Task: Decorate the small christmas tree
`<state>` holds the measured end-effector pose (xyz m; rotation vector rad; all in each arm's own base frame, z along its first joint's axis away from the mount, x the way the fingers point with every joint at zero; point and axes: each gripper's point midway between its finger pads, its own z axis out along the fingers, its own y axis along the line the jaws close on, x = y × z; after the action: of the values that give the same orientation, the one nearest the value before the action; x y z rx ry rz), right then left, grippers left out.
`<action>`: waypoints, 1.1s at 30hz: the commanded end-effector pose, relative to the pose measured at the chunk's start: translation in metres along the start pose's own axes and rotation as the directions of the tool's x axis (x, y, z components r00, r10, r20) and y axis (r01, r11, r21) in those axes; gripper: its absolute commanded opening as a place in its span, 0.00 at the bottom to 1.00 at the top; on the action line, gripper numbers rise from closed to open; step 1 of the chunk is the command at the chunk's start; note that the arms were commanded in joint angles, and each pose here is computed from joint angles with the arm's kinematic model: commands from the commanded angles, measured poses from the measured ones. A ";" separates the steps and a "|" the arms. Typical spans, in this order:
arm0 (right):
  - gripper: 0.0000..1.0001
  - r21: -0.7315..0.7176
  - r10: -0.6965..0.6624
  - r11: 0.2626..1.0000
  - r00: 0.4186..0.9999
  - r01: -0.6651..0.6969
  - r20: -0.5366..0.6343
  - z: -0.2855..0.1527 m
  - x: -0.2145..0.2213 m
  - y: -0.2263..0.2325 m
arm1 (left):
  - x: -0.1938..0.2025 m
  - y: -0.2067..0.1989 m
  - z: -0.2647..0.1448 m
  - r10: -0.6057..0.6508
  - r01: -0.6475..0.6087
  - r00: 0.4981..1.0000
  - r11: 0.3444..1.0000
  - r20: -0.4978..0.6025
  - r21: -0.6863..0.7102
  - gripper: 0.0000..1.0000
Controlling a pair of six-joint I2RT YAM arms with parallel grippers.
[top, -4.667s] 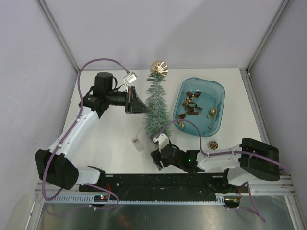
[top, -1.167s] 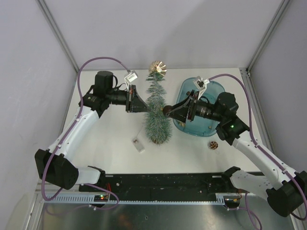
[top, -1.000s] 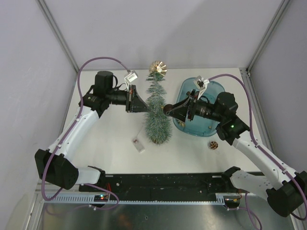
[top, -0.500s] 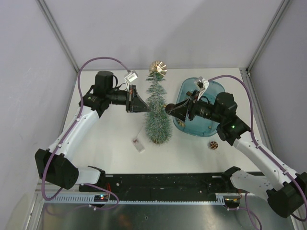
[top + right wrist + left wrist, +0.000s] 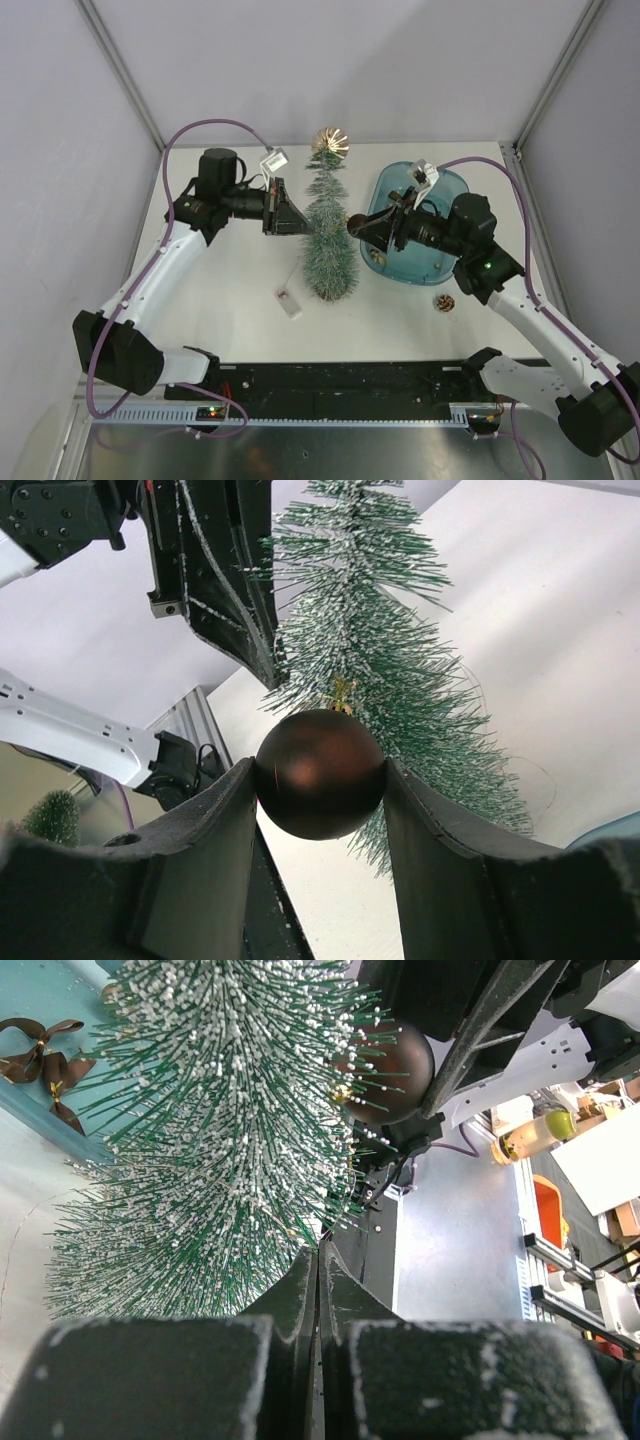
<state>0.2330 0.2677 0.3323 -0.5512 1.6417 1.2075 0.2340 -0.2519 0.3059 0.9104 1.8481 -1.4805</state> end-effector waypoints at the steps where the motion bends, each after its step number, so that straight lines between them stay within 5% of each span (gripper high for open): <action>1: 0.33 0.003 -0.064 0.998 0.993 0.064 0.095 -0.007 -0.035 0.009 | -0.013 -0.019 -0.001 0.058 -0.059 0.998 0.997 0.016 0.045 0.00; 33: 0.32 -0.017 -0.028 0.999 1.000 0.028 0.010 0.022 0.000 0.016 | -0.014 -0.024 0.000 0.066 -0.067 0.998 0.996 0.013 0.059 0.00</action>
<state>0.2282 0.2906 0.3149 -0.5748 1.6959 1.2248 0.2306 -0.2543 0.3065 0.9240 1.8433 -1.4923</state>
